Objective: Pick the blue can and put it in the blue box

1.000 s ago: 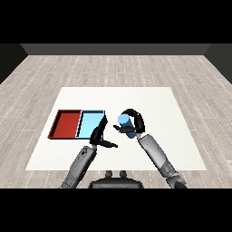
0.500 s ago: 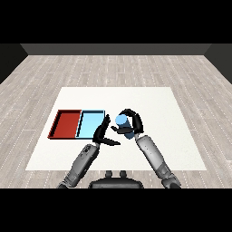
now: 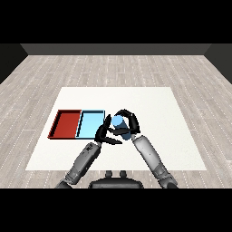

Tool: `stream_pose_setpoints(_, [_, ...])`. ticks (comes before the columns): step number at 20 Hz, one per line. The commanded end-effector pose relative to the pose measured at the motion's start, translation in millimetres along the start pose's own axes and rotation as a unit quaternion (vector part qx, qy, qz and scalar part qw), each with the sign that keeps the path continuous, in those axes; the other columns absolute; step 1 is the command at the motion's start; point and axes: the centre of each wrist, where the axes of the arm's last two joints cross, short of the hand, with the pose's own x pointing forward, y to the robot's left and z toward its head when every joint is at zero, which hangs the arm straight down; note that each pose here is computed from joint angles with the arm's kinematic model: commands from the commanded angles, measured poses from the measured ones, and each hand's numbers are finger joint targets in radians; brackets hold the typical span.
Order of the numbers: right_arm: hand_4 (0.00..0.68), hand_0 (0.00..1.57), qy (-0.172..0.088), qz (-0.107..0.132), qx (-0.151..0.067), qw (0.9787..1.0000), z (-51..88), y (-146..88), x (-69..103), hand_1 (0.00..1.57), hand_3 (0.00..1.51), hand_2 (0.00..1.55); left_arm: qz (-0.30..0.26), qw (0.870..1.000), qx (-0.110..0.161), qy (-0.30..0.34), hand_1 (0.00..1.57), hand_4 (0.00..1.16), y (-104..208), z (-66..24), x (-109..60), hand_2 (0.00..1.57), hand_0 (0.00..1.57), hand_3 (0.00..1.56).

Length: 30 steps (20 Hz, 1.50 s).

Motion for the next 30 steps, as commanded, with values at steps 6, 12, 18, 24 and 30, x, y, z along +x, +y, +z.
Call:
stream_pose_setpoints(6, [0.605, 1.46, -0.002, -0.019, 0.016, 0.9997, -1.0, 4.2, 8.4, 1.46, 1.4, 1.46, 0.0, 1.0, -0.001, -0.009, 0.0, 0.0, -3.7, 21.2, 1.8, 0.0, 0.0, 0.0])
stream_pose_setpoints(12, [0.602, 1.45, 0.006, -0.057, 0.002, 0.9983, 5.3, 26.4, 8.7, 1.45, 1.38, 1.45, 0.01, 1.0, -0.011, -0.016, 0.0, 0.0, -11.0, -19.1, 11.9, 0.0, 0.0, 0.0])
stream_pose_setpoints(18, [0.602, 1.45, 0.011, -0.074, -0.003, 0.9972, 24.6, 32.7, -9.7, 1.45, 1.39, 1.45, 0.024, 0.999, -0.018, -0.014, 0.0, 0.0, -24.6, -13.8, -3.3, 0.0, 0.0, 0.0])
stream_pose_setpoints(24, [0.595, 1.47, 0.006, -0.108, -0.009, 0.9941, 11.9, 42.7, -2.6, 1.47, 1.4, 1.47, -0.024, 1.0, 0.004, 0.017, 0.0, 0.51, -29.4, -14.8, -16.6, 0.0, 0.0, 0.0])
stream_pose_setpoints(30, [0.615, 1.45, -0.013, -0.134, -0.01, 0.9909, 16.6, 36.8, -3.5, 1.45, 1.39, 1.44, 0.06, 0.997, 0.037, 0.008, 1.44, 0.62, -41.0, -19.0, -11.3, 1.41, 1.44, 1.22])
